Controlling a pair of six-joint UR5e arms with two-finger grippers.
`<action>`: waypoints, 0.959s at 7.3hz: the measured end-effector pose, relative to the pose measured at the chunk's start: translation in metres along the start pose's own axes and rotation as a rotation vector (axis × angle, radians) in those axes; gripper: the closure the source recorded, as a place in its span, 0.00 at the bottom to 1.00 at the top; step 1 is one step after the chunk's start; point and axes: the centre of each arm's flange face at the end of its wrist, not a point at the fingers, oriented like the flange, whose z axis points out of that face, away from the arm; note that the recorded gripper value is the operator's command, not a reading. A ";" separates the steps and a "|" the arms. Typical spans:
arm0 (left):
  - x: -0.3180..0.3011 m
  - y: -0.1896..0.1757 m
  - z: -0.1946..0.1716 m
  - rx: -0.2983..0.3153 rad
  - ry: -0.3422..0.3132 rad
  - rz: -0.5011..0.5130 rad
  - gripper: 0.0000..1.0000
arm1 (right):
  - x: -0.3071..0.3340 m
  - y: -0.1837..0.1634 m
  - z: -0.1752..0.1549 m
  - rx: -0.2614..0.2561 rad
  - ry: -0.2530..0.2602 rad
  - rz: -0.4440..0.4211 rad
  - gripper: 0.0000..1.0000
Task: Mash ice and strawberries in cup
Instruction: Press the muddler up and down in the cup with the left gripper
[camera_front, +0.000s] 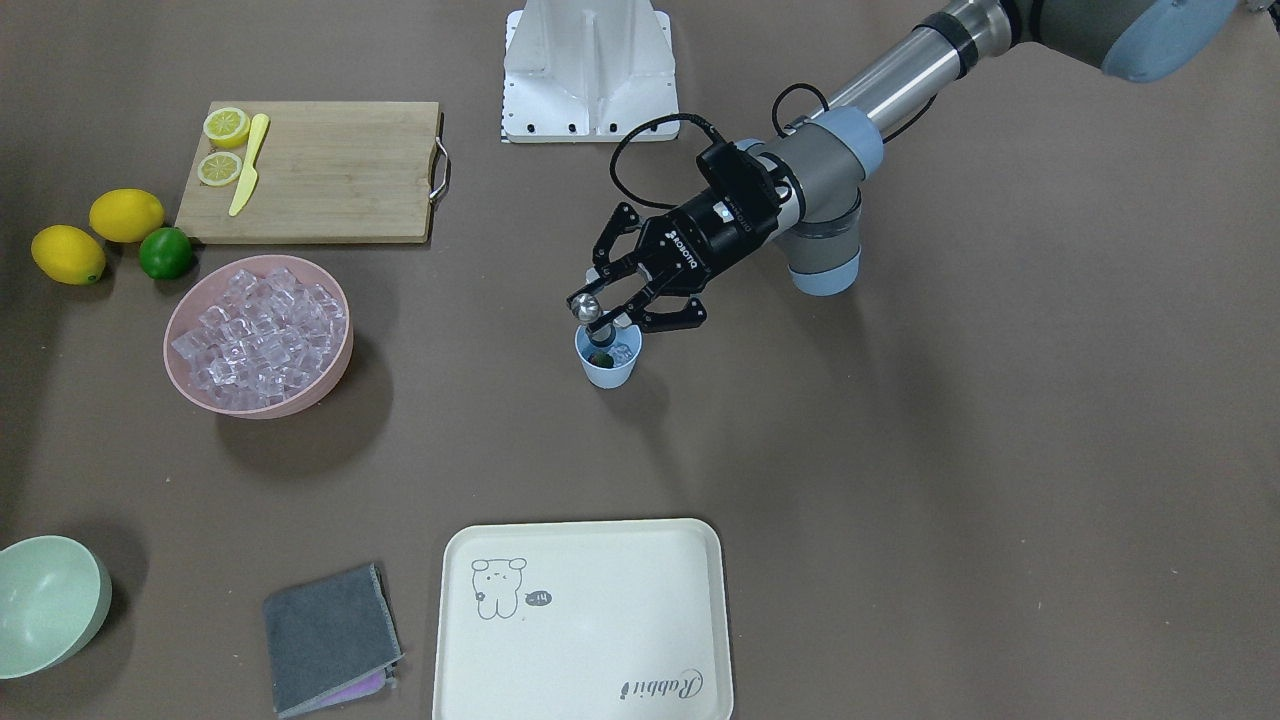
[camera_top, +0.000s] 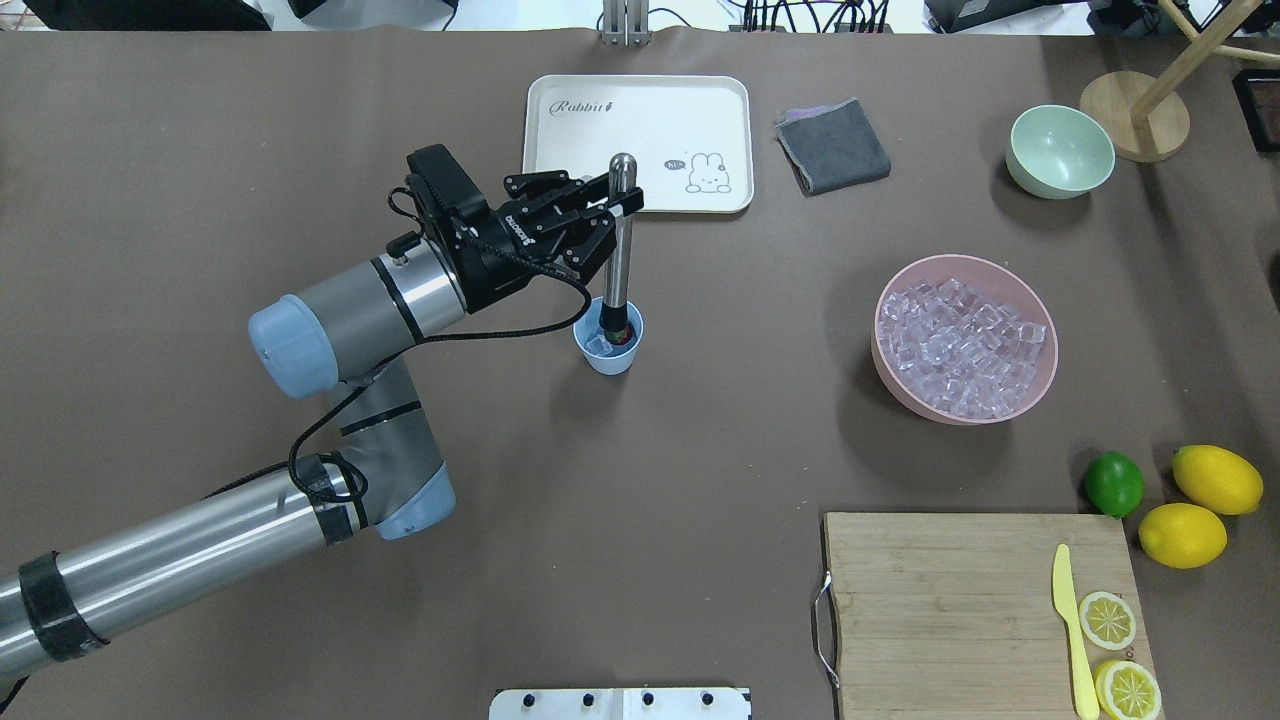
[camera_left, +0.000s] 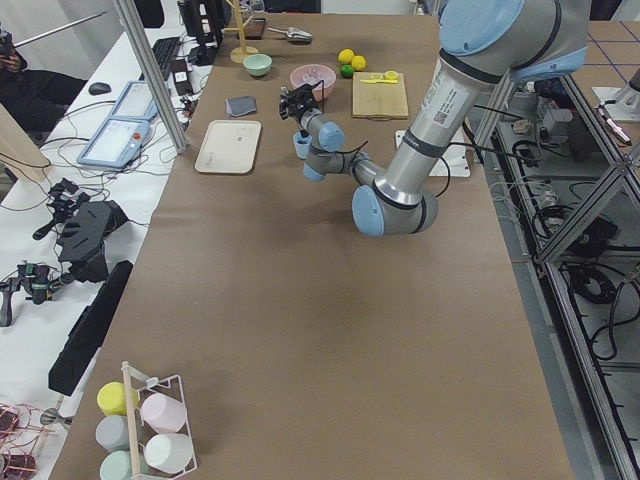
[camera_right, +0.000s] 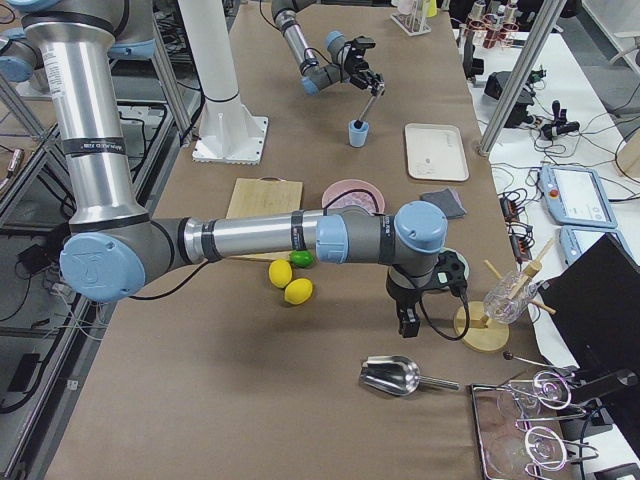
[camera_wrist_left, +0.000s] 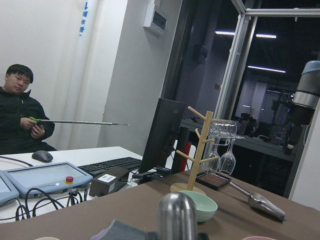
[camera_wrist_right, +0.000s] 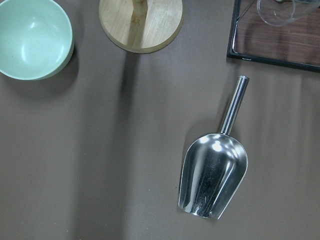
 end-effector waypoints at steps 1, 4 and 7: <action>0.001 0.008 -0.004 -0.008 -0.002 0.001 1.00 | 0.000 0.000 0.000 0.000 0.000 0.000 0.01; -0.006 0.002 -0.008 0.001 -0.011 0.015 1.00 | 0.001 0.002 0.001 -0.001 0.000 0.002 0.01; -0.016 -0.033 -0.006 0.049 -0.014 0.026 1.00 | 0.001 0.002 -0.002 0.004 0.000 0.002 0.01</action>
